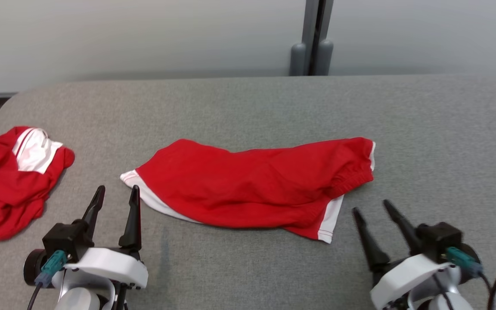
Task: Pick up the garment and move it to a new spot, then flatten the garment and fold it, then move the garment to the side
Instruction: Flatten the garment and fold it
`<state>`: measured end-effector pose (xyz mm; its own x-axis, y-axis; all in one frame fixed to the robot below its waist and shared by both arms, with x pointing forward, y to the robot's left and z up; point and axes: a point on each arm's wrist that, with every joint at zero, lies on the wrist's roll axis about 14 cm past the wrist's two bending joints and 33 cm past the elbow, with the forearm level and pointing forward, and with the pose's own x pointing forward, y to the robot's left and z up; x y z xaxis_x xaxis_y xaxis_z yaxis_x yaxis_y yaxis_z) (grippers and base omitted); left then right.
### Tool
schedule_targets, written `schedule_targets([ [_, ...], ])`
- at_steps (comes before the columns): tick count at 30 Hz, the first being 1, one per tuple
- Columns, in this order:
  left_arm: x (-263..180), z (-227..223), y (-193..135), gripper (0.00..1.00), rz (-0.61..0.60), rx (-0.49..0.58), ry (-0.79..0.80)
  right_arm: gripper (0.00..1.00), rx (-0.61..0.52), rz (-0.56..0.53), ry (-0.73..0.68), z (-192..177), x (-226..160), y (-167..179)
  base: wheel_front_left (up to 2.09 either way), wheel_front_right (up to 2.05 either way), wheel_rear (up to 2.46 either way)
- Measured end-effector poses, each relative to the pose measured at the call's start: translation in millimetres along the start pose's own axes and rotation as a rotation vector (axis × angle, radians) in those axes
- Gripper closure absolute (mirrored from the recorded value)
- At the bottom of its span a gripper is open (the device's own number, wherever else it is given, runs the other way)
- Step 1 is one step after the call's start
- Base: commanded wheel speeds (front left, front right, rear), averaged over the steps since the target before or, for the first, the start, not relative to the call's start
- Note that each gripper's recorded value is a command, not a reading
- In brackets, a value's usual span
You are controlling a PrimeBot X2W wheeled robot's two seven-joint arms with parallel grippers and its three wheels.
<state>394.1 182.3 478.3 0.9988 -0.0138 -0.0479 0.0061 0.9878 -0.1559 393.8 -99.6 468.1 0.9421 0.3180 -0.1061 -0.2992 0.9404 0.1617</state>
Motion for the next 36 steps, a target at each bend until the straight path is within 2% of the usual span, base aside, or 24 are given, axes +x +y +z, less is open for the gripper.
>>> schedule_targets([
  [4, 6.6, -4.1, 4.5, 0.00, 0.019, -0.010, 0.006, 0.00, 0.019, 0.116, 0.120, -32.6, 11.7, 33.2, 0.00, 0.00, 0.00],
  [8, 9.4, -10.5, 9.4, 0.00, 0.037, -0.017, 0.020, 0.00, 0.032, 0.188, 0.213, -57.6, 19.1, 49.9, 0.00, 0.00, 0.00],
  [16, 10.2, -20.6, 21.7, 0.00, 0.077, -0.017, 0.042, 0.00, 0.041, 0.271, 0.268, -73.8, 37.7, 68.2, 0.00, 0.00, 0.00],
  [17, 10.7, -20.6, 23.0, 0.00, 0.081, -0.015, 0.041, 0.53, 0.043, 0.275, 0.274, -75.2, 38.6, 69.0, 0.00, 0.00, 0.00],
  [18, 11.8, -20.1, 23.8, 0.00, 0.083, -0.014, 0.040, 0.69, 0.046, 0.281, 0.277, -76.2, 39.3, 70.3, 0.00, 0.00, 0.00],
  [19, 13.2, -19.0, 23.9, 0.00, 0.084, -0.015, 0.036, 0.99, 0.048, 0.288, 0.281, -76.9, 39.8, 71.7, 0.00, 0.00, 0.00],
  [30, 15.1, -12.0, 18.8, 0.00, 0.069, -0.018, 0.013, 1.00, 0.059, 0.295, 0.207, -52.1, 35.6, 70.8, 0.00, 0.00, 0.00],
  [36, 15.2, -10.2, 10.0, 0.00, 0.047, -0.021, 0.005, 1.00, 0.081, 0.255, 0.219, -47.0, 12.8, 60.1, 0.00, 0.00, 0.00],
])
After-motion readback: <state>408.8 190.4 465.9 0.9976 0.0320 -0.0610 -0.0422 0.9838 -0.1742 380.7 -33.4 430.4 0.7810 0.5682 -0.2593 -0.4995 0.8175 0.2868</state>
